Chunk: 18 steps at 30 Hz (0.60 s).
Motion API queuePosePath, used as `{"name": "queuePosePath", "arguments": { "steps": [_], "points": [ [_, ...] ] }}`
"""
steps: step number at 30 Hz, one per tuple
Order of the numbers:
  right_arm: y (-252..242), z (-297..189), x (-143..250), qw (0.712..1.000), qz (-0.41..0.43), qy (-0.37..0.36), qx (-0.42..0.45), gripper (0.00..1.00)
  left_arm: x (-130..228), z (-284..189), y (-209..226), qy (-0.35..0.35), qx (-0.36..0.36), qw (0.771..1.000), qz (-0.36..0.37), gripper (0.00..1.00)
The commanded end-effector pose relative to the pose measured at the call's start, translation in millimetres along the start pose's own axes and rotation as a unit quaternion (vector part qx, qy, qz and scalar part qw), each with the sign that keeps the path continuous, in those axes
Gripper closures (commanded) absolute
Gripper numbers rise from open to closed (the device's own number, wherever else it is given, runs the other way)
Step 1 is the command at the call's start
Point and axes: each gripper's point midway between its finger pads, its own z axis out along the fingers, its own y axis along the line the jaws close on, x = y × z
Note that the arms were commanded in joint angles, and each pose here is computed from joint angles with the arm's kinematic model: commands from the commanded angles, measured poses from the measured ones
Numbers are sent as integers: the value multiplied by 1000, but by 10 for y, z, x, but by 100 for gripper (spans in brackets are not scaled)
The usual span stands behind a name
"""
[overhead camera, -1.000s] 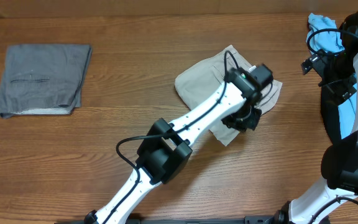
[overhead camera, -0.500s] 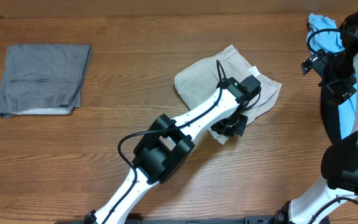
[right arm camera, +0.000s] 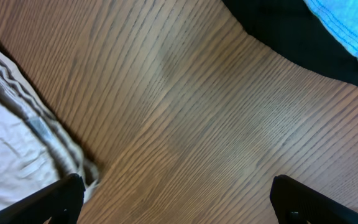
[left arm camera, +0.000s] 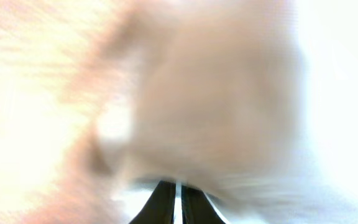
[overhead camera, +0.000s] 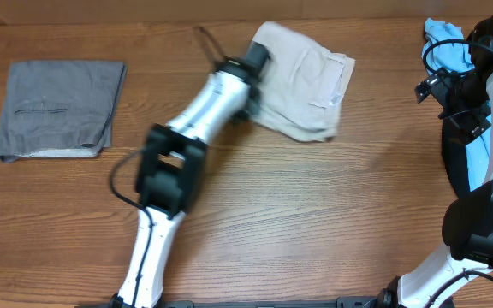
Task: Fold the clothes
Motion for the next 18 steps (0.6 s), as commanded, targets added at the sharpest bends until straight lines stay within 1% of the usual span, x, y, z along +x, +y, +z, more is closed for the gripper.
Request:
{"name": "queuePosePath", "arguments": {
  "steps": [1,4,6,8,12,16,18],
  "points": [
    [10,-87,-32,1000,-2,-14,-7,0,-183,118,289,19,39,998,-56,92],
    [10,-87,-32,1000,-2,-14,-7,0,-409,-185,224,18,101,992,-75,94],
    [10,-87,-32,1000,-2,-14,-7,0,-537,-453,197,10,115,990,-80,92],
    [10,-88,-33,1000,-2,-14,-7,0,-576,-710,56,8,137,988,-72,91],
    [10,-87,-32,1000,-2,-14,-7,0,-509,-1062,-440,-4,177,984,-31,92],
    [10,-87,-32,1000,-2,-14,-7,0,-325,-1128,-978,-22,191,981,18,95],
    [10,-87,-32,1000,-2,-14,-7,0,-255,-1106,-1180,-35,187,981,29,96]
  ]
}}
